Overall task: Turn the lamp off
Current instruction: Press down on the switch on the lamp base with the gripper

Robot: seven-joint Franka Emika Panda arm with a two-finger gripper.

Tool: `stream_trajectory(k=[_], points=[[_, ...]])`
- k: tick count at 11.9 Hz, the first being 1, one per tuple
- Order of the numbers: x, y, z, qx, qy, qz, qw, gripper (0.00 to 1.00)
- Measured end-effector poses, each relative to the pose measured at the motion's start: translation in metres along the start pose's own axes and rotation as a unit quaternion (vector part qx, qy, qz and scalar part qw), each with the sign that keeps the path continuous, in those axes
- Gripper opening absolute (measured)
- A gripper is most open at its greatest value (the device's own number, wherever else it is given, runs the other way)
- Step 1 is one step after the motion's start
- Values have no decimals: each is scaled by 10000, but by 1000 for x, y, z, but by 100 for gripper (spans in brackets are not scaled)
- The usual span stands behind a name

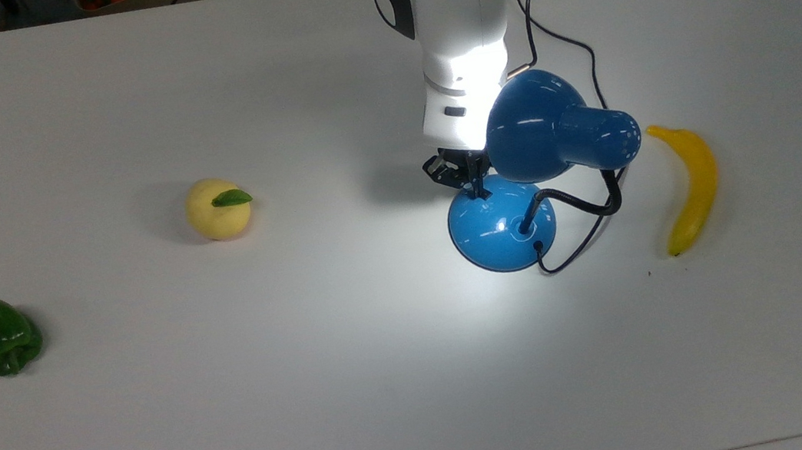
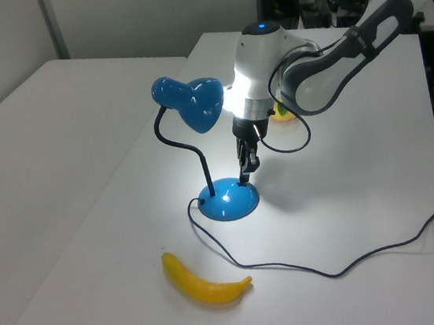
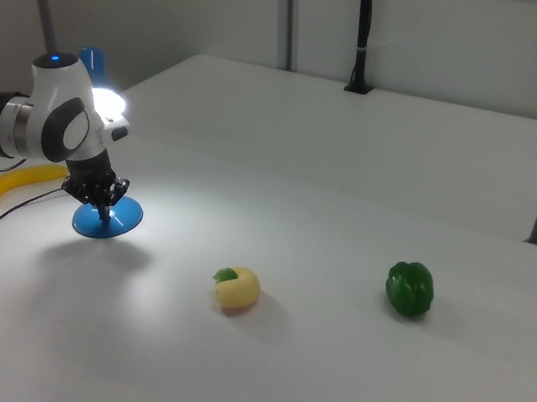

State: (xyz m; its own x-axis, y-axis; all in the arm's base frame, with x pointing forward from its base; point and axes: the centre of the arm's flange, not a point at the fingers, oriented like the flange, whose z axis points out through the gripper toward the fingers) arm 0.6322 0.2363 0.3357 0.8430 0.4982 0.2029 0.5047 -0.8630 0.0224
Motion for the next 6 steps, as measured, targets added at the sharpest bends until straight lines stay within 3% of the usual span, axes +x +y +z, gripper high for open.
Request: stream_trajectory(k=[6], points=[[0,-2,0,5,1,-22,10000,1]])
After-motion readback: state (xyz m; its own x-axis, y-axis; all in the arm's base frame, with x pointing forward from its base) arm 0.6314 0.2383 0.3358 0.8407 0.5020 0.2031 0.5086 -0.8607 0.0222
